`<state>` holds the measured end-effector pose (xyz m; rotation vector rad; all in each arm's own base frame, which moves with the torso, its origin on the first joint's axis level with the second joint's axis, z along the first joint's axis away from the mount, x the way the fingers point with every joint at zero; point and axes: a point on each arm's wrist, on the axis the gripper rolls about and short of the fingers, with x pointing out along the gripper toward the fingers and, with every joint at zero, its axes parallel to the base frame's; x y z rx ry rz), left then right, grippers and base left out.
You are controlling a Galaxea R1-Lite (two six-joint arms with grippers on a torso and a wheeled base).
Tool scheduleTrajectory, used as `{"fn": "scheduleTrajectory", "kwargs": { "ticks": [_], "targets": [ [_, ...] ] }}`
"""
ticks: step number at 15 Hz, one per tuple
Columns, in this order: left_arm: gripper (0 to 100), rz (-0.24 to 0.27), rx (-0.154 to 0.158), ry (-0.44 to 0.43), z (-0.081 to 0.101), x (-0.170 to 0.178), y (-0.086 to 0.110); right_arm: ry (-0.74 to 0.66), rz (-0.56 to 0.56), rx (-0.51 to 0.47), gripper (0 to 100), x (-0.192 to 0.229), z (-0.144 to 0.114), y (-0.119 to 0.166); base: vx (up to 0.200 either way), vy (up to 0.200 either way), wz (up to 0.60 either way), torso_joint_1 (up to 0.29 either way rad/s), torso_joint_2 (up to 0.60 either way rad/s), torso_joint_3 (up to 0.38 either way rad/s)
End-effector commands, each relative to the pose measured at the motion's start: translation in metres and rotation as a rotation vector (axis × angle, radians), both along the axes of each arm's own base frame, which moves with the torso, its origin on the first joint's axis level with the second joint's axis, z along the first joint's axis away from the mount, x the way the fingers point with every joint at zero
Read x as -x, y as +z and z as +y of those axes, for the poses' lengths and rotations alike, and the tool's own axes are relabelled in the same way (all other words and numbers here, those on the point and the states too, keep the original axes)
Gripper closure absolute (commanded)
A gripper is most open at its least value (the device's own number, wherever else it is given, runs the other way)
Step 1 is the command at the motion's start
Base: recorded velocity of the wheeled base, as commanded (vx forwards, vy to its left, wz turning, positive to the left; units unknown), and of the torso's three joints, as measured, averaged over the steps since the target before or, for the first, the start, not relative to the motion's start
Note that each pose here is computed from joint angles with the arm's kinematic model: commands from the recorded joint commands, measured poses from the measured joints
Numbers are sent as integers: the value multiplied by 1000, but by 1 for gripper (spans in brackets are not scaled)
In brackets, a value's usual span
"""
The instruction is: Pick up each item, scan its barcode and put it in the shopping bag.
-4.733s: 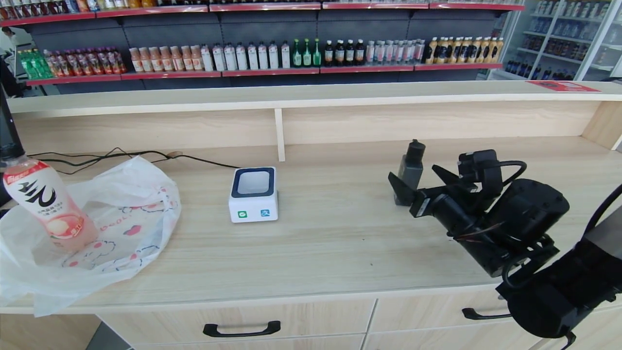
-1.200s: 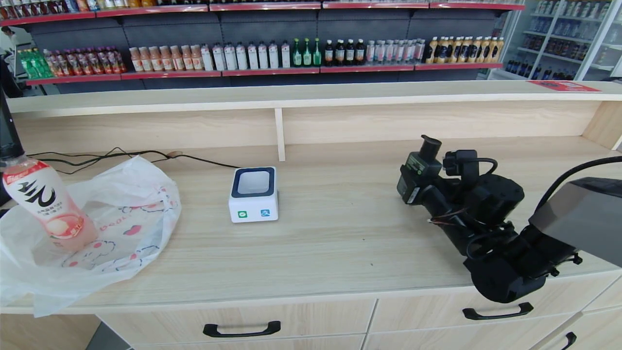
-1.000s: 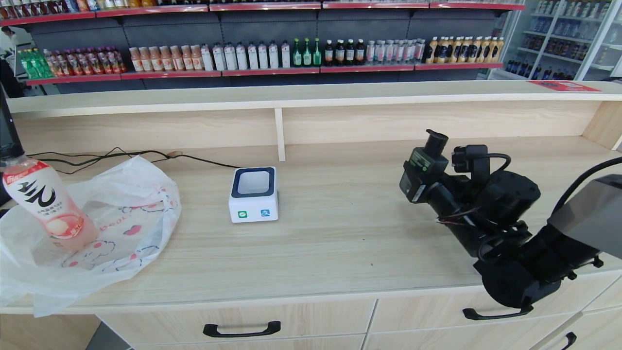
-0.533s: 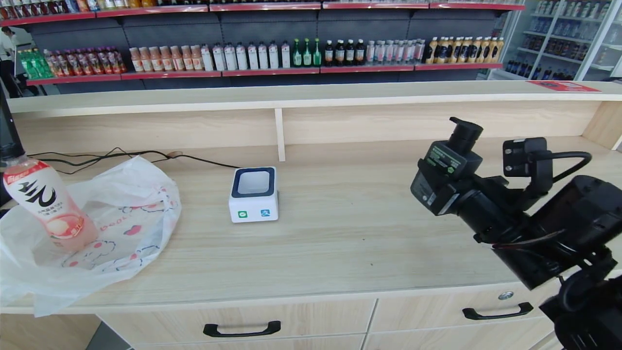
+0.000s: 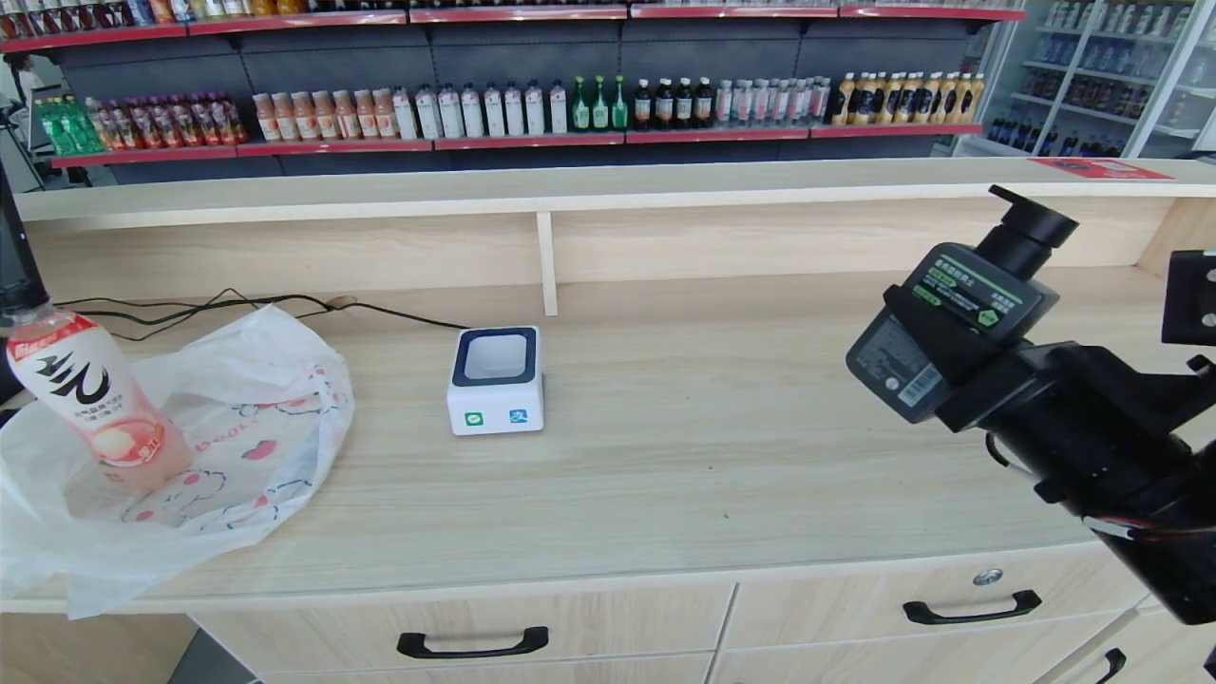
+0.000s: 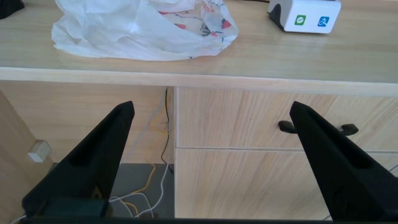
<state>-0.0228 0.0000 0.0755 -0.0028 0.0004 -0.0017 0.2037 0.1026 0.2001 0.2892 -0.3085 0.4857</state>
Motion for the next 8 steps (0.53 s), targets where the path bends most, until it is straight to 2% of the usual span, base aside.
{"fn": "scheduleTrajectory", "kwargs": {
  "ticks": [1,2,4,8],
  "targets": [
    [0,0,0,0,0,0,0,68,17,-21,100,-14,9,-2,0,0,0,0,0,0],
    [0,0,0,0,0,0,0,93,17,-34,100,-17,11,0,0,0,0,0,0,0],
    [0,0,0,0,0,0,0,237,2,-105,100,-29,24,12,0,0,0,0,0,0],
    [0,0,0,0,0,0,0,418,61,-227,100,-17,46,19,0,0,0,0,0,0]
  ]
}}
